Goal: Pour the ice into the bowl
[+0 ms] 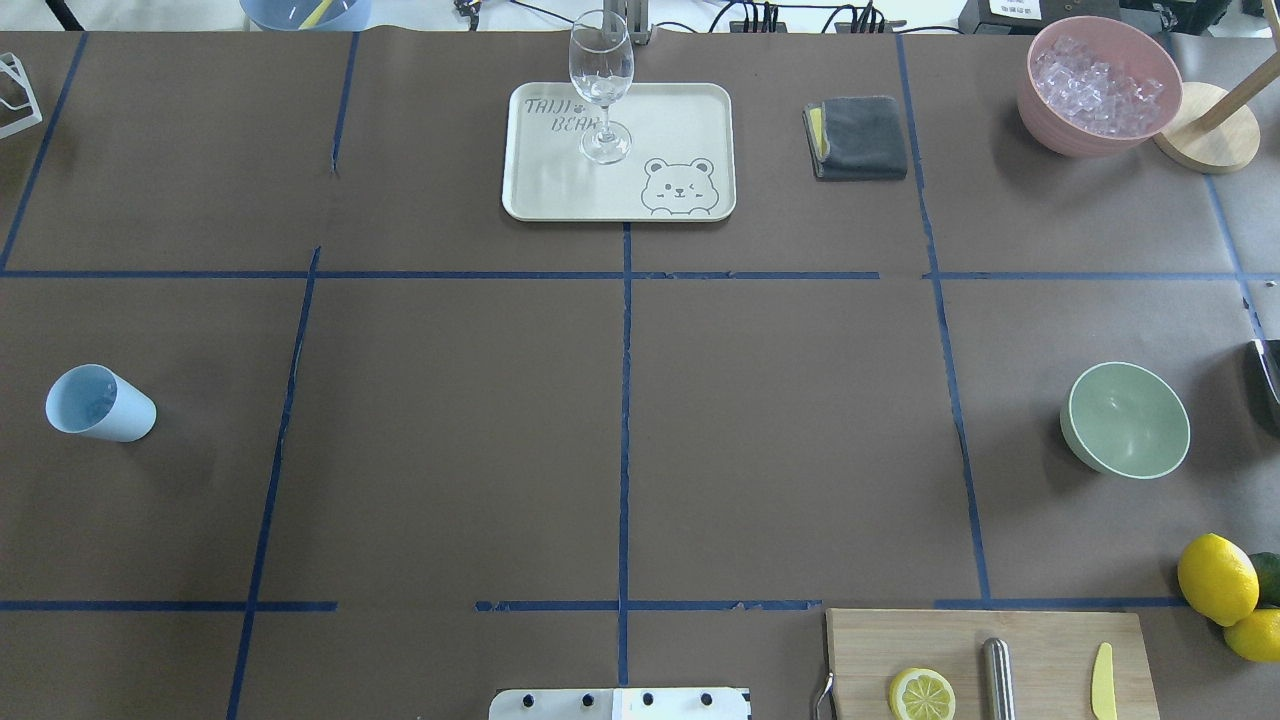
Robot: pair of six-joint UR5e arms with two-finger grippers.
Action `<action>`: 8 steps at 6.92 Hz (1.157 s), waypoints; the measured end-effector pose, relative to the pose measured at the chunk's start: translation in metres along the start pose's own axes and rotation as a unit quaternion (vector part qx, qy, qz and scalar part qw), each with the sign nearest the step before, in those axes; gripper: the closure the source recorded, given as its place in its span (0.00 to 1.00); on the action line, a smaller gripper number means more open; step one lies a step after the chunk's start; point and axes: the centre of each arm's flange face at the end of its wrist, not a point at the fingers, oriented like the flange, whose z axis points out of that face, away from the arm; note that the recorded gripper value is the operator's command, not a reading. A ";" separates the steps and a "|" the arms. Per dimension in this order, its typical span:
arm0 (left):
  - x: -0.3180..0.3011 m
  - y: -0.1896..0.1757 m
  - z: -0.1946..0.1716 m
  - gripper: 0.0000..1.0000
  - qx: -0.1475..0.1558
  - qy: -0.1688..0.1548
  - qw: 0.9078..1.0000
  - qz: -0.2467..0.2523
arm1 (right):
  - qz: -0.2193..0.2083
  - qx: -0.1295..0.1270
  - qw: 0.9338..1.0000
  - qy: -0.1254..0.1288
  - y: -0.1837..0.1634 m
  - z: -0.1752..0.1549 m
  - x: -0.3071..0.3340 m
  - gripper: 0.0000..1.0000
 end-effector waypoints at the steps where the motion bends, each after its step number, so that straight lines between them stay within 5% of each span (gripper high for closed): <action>1: 0.006 -0.002 -0.004 0.00 0.004 -0.001 1.000 0.005 | 0.000 0.000 1.000 0.000 -0.001 0.000 0.000 0.00; 6: 0.024 -0.004 -0.003 0.00 0.001 0.006 1.000 0.021 | 0.012 0.000 0.999 -0.030 -0.002 0.013 -0.019 0.00; 8: 0.025 -0.003 -0.001 0.00 -0.002 0.007 1.000 0.022 | 0.052 0.028 0.998 -0.013 -0.009 0.048 -0.060 0.00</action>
